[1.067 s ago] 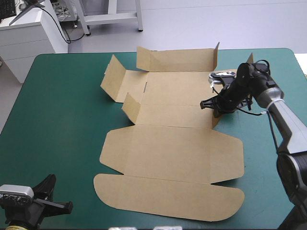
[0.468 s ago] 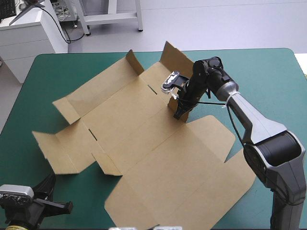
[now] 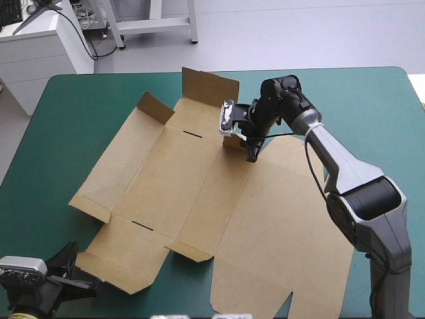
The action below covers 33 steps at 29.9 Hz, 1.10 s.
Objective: Fold the box
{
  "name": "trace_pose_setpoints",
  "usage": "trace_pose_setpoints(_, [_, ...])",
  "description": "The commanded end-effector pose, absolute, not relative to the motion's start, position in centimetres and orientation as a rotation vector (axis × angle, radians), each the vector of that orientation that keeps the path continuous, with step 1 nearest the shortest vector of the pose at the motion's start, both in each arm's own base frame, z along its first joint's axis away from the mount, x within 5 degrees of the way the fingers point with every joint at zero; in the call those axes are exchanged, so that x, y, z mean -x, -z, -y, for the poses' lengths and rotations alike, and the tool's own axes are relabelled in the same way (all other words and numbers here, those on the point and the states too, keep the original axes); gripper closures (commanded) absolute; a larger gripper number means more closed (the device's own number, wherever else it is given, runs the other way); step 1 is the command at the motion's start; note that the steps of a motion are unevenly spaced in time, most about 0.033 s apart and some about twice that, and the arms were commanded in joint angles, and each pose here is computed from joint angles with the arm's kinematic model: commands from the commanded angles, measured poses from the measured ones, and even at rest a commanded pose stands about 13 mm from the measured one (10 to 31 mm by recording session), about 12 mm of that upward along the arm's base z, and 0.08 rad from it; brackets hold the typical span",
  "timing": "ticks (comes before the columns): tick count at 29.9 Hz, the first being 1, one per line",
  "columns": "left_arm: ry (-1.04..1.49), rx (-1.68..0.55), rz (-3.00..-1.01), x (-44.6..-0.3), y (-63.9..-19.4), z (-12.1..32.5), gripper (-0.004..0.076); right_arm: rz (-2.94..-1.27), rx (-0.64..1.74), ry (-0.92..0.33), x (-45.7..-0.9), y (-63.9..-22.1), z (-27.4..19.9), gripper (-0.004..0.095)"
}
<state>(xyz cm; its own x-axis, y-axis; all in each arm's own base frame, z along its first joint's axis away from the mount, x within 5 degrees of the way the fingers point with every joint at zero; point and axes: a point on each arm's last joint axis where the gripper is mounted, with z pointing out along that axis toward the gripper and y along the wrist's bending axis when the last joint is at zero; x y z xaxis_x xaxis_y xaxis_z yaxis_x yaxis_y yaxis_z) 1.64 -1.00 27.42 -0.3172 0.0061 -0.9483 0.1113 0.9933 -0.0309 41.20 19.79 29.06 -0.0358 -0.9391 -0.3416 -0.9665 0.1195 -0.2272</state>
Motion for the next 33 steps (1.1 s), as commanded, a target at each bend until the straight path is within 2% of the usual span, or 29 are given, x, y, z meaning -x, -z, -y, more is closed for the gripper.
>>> trace_pose_setpoints(1, [0.121,-0.068,-1.799,-1.6,-29.1,1.0,0.0732,-1.777,1.892,-0.046,-40.7,-32.2,-20.7,0.0927])
trace_pose_setpoints(12, [0.121,-0.068,-1.799,-1.6,-29.1,1.0,0.0732,-1.532,2.093,-0.003,-41.9,-29.9,-22.4,0.0927])
trace_pose_setpoints(22, [0.121,-0.068,-1.799,-1.6,-29.1,1.0,0.0732,-1.533,2.04,0.013,-42.5,-29.5,-22.7,0.0896])
trace_pose_setpoints(26, [0.121,-0.068,-1.799,-1.6,-29.1,1.0,0.0732,-1.539,2.021,-0.011,-42.5,-29.6,-22.8,0.0706])
trace_pose_setpoints(31, [0.121,-0.068,-1.799,-1.6,-29.1,1.0,0.0732,-1.601,1.939,-0.077,-42.3,-30.0,-23.0,0.0307])
trace_pose_setpoints(33, [0.121,-0.068,-1.799,-1.6,-29.1,1.0,0.0732,-1.665,1.865,-0.099,-42.0,-30.9,-22.9,0.0225])
